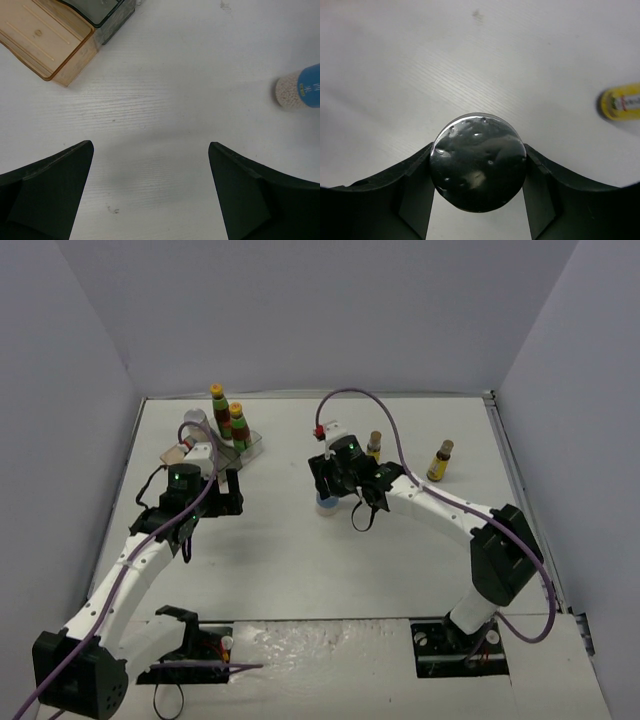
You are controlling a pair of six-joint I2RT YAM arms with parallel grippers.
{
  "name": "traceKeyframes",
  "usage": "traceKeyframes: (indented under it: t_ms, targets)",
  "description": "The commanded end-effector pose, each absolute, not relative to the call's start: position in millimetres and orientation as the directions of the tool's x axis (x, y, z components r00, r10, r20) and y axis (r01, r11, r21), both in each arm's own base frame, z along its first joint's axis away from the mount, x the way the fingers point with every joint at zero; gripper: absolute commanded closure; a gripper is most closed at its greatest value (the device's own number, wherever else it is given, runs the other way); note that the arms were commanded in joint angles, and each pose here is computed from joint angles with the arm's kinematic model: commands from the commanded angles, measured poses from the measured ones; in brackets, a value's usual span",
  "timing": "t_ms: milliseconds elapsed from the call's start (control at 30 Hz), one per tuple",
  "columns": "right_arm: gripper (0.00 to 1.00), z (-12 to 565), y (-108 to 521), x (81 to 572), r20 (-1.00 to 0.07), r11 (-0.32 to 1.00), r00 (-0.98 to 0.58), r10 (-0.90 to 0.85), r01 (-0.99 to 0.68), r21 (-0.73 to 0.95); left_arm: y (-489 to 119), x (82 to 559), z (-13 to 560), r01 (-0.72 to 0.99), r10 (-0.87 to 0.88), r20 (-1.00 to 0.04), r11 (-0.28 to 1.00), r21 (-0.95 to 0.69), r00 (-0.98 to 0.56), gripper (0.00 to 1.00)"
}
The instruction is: Organize the condiment bottles
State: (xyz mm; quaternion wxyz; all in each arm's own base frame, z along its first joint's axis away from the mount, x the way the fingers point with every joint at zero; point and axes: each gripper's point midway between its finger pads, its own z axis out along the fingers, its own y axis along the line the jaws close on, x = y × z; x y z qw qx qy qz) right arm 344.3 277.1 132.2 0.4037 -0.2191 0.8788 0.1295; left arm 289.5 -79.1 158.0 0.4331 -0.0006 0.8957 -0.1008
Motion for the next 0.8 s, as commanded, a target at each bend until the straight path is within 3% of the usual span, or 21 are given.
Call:
traceKeyframes:
  t_ms: [0, 200, 300, 433, 467, 633, 767]
  targets:
    - [0.91, 163.2, 327.1, 348.4, -0.833, 0.801, -0.459, -0.307, -0.597, 0.034, -77.4, 304.3, 195.2, 0.100, -0.099, -0.850, 0.979, -0.175, -0.517, 0.03]
    - [0.82, 149.6, 357.0, 332.4, -0.820, 0.740, -0.442, -0.364, -0.671, 0.033, -78.7, 302.8, 197.6, 0.111, -0.104, -0.858, 0.977, -0.183, -0.504, 0.03]
    - [0.72, 141.5, 359.1, 327.9, -0.814, 0.732, -0.441, -0.380, -0.681, 0.028, -83.5, 301.8, 197.8, 0.133, -0.104, -0.856, 0.971, -0.197, -0.506, 0.03]
    - [0.51, 136.3, 358.9, 320.4, -0.807, 0.722, -0.440, -0.394, -0.692, 0.025, -91.2, 298.3, 197.5, 0.161, -0.115, -0.850, 0.960, -0.228, -0.514, 0.03]
    - [0.41, 142.2, 358.8, 319.1, -0.815, 0.719, -0.431, -0.387, -0.694, 0.026, -93.4, 297.3, 197.4, 0.168, -0.117, -0.848, 0.957, -0.235, -0.517, 0.03]
    - [0.11, 173.1, 352.0, 314.5, -0.850, 0.721, -0.392, -0.352, -0.693, 0.021, -107.2, 293.8, 207.1, 0.207, -0.123, -0.840, 0.941, -0.268, -0.529, 0.03]
    - [0.01, 189.6, 332.2, 314.8, -0.863, 0.754, -0.376, -0.337, -0.657, -0.009, -119.9, 297.6, 225.0, 0.235, -0.134, -0.847, 0.928, -0.290, -0.515, 0.03]
